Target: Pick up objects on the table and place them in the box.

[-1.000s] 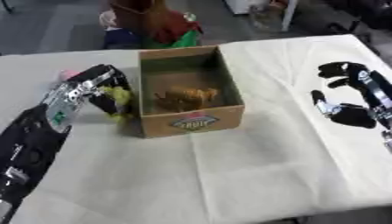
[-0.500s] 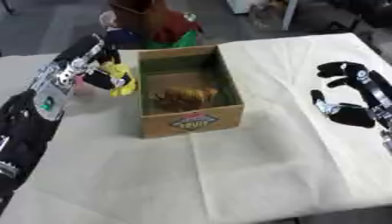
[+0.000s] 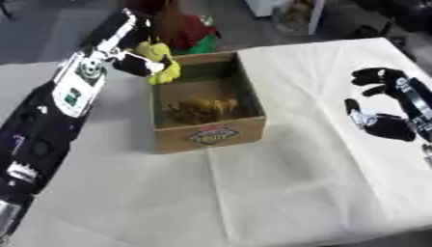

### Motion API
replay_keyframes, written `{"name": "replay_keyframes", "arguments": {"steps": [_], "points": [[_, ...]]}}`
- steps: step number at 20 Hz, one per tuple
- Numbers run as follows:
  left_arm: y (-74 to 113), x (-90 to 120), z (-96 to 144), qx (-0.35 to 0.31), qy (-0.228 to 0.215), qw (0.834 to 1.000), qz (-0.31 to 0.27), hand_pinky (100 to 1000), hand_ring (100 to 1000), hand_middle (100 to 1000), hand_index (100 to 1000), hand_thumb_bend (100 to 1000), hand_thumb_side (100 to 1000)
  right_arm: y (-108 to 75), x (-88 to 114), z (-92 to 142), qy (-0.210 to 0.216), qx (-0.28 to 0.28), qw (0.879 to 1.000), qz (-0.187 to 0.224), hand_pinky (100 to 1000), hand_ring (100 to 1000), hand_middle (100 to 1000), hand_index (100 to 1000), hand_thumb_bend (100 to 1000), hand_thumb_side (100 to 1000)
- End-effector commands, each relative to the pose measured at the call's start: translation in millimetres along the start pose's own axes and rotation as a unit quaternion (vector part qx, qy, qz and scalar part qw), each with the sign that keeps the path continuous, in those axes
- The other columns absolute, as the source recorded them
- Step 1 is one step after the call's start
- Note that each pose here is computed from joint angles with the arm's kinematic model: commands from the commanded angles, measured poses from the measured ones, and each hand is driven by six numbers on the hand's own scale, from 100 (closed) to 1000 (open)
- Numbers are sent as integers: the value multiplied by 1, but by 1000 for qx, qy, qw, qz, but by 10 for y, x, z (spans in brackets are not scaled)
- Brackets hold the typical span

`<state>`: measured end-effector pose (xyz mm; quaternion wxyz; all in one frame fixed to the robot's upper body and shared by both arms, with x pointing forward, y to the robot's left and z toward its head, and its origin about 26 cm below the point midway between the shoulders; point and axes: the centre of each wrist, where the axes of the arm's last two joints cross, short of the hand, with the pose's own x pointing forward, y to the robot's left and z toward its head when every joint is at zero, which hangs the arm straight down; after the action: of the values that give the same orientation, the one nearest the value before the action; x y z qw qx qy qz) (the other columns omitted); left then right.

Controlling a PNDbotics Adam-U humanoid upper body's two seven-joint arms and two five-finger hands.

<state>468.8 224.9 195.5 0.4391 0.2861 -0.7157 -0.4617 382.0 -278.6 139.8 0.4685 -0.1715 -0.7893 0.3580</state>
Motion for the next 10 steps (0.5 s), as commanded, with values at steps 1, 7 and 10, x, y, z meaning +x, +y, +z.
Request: {"name": "replay_keyframes", "arguments": {"steps": [1, 7, 10], "points": [[-82, 79, -94, -3, -13, 1000, -1, 622, 485, 411, 557, 512, 100, -72, 62, -59, -14, -4, 1000, 4, 712, 796, 690, 808, 181, 100], [-208, 39, -77, -2, -22, 1000, -11, 788, 800, 813, 881, 777, 100, -69, 48, -49, -12, -5, 1000, 3, 712, 795, 688, 808, 176, 100], [2, 2, -12, 37, -32, 999, -8, 804, 810, 831, 882, 849, 172, -82, 27, -29, -8, -7, 1000, 5, 712, 795, 688, 808, 174, 100]]}}
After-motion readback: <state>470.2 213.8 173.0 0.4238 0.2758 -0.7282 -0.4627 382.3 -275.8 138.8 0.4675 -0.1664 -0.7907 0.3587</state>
